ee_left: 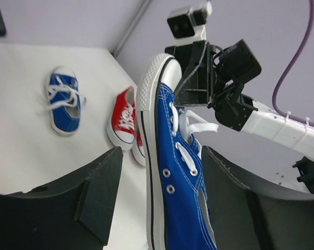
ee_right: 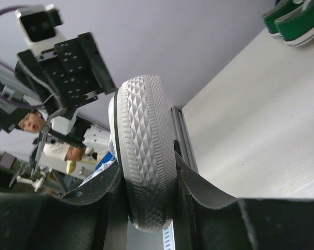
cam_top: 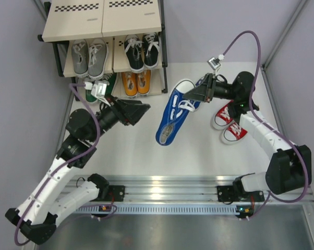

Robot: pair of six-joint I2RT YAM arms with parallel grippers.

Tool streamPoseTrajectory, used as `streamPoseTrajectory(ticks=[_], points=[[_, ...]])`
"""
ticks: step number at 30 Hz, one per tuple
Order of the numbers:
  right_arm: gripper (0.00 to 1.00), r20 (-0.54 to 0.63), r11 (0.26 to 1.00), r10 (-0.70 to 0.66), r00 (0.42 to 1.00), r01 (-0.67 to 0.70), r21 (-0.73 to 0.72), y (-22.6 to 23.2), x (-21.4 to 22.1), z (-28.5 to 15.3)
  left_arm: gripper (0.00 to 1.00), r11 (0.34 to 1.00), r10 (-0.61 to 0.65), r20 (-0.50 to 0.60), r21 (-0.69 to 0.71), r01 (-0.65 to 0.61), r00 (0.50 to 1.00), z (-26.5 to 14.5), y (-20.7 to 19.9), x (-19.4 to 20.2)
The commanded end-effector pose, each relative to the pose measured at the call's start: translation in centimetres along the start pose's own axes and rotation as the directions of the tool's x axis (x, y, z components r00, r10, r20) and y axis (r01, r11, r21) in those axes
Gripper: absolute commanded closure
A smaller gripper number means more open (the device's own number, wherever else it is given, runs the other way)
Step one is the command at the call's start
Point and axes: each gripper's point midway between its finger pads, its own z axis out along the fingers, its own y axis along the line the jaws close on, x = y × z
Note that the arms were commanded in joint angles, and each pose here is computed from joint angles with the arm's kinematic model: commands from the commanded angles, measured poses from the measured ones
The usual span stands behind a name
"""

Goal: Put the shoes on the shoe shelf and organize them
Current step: Pick up the shoe at the center of the board.

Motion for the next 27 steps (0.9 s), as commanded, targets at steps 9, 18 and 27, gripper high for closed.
streamPoseTrajectory(ticks=[9, 18, 27], points=[[1.00, 0.228, 0.962, 0.172, 0.959, -0.213, 0.173, -4.7, -5.7, -3.6, 0.18, 0.987, 0.144, -0.062, -0.058, -0.148, 0.988, -0.9, 0.9, 0.4], [1.00, 0.267, 0.928, 0.268, 0.926, -0.323, 0.188, -6.4, -5.5, -4.0, 0.16, 0.929, 0.369, -0.146, 0.062, -0.364, 0.918, 2.2, -0.3, 2.4], [1.00, 0.291, 0.916, 0.282, 0.914, -0.347, 0.202, -7.0, -5.8, -4.9, 0.16, 0.890, 0.447, -0.166, 0.186, -0.417, 0.879, 3.6, -1.2, 4.7]])
